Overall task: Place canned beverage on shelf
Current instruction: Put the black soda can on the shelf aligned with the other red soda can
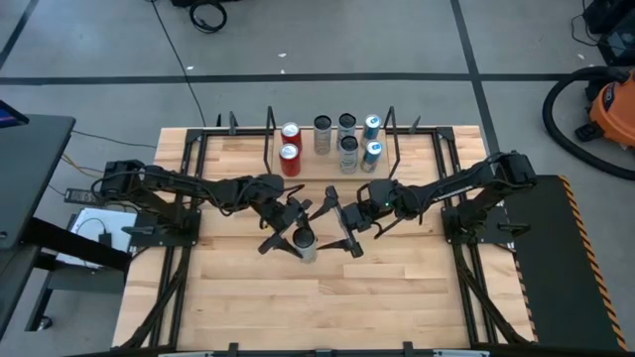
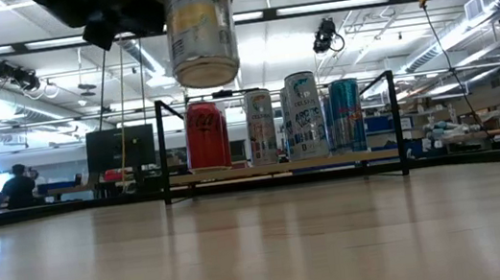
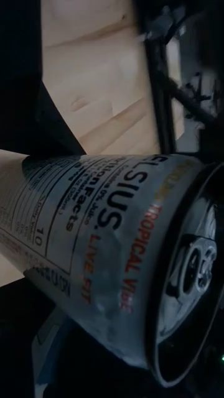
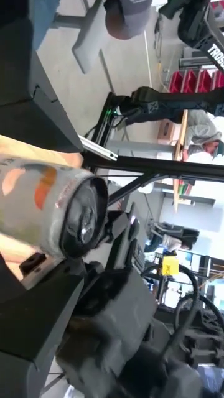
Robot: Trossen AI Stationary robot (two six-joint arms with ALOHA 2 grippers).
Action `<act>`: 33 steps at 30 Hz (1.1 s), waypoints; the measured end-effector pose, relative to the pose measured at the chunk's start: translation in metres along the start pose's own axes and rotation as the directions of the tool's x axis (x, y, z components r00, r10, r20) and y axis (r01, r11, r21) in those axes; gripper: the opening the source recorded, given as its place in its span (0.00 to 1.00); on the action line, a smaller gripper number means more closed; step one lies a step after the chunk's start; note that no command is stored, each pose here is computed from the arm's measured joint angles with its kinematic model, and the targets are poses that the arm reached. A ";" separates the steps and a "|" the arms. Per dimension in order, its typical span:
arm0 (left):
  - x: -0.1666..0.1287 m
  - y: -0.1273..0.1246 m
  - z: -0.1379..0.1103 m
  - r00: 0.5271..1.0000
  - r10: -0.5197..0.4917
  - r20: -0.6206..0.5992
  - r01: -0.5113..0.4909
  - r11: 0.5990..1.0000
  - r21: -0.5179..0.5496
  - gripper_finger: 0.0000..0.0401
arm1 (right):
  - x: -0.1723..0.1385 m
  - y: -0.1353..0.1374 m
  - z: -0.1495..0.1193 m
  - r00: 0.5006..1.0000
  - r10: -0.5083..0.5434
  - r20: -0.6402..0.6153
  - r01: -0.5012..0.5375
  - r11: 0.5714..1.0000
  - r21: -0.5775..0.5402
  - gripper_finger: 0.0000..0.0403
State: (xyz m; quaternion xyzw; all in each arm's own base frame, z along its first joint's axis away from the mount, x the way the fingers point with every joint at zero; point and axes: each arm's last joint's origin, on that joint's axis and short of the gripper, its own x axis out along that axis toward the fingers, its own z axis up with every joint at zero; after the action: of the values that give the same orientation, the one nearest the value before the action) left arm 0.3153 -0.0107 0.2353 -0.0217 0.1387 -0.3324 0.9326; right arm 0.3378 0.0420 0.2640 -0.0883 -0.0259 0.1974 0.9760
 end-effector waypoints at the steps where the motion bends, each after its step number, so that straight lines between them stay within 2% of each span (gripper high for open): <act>1: 0.000 0.000 -0.001 1.000 -0.004 -0.009 0.004 1.000 -0.006 0.65 | 0.000 0.000 0.000 1.000 -0.005 0.001 0.005 1.000 0.000 0.86; 10: -0.001 0.001 -0.002 1.000 0.000 -0.012 0.000 1.000 0.013 0.65 | 0.004 0.004 -0.004 1.000 0.013 0.007 -0.013 0.999 0.047 0.86; 20: -0.001 0.000 -0.006 0.998 -0.029 -0.050 0.029 1.000 -0.011 0.65 | 0.029 0.001 -0.017 0.999 0.028 -0.019 -0.027 0.998 0.061 0.86; 33: -0.001 -0.001 -0.007 0.998 -0.038 -0.056 0.036 0.999 -0.031 0.65 | 0.029 0.004 -0.017 0.999 0.022 -0.038 -0.019 0.996 0.085 0.86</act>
State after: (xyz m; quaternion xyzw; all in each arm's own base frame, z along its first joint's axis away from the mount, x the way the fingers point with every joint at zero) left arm 0.3120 -0.0100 0.2288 -0.0289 0.1695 -0.3480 0.9216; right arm 0.3646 0.0547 0.2472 -0.0511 0.0023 0.2066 0.9771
